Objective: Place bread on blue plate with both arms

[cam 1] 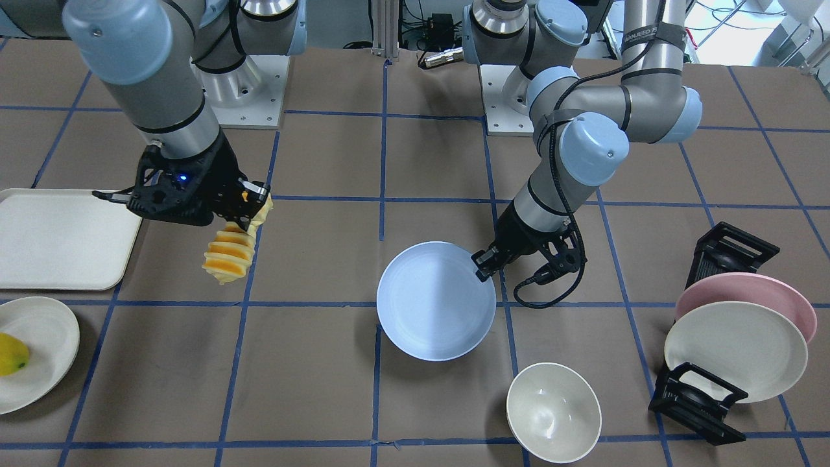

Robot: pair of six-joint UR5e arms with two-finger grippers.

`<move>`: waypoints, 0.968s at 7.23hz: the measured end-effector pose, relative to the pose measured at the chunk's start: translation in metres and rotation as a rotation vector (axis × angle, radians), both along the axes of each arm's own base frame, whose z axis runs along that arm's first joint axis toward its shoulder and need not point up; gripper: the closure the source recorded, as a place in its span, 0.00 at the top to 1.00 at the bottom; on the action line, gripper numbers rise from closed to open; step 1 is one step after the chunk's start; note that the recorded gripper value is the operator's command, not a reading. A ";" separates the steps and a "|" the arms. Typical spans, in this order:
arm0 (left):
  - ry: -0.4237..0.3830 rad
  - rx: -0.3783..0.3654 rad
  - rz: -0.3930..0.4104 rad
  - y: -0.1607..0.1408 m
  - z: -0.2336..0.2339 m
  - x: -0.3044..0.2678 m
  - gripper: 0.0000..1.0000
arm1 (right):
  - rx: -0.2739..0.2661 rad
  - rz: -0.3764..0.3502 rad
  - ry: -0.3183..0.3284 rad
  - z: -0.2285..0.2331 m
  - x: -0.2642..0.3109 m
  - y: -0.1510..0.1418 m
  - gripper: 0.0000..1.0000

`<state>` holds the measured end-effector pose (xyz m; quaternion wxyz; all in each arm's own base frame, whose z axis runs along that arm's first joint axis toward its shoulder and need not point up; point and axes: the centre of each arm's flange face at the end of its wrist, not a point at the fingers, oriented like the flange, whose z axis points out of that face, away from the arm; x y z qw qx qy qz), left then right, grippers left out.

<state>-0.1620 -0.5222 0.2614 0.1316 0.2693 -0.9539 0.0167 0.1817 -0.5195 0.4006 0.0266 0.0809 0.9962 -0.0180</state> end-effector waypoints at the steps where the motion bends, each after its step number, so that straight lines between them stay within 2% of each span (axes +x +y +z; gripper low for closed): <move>1: 0.002 -0.018 -0.008 0.010 -0.015 -0.007 0.00 | -0.019 -0.006 -0.002 -0.012 0.029 -0.002 0.00; 3: 0.012 -0.025 -0.009 0.024 -0.036 -0.020 0.00 | -0.044 0.006 -0.011 -0.034 0.073 -0.004 0.00; 4: 0.015 -0.022 -0.016 0.030 -0.039 -0.034 0.20 | -0.056 0.026 -0.015 -0.044 0.089 -0.005 0.00; 5: 0.017 -0.024 -0.029 0.034 -0.038 -0.045 0.99 | -0.066 0.047 -0.017 -0.053 0.104 -0.005 0.00; 7: 0.008 -0.060 -0.084 0.032 -0.028 -0.046 1.00 | -0.077 0.078 -0.024 -0.069 0.127 -0.004 0.00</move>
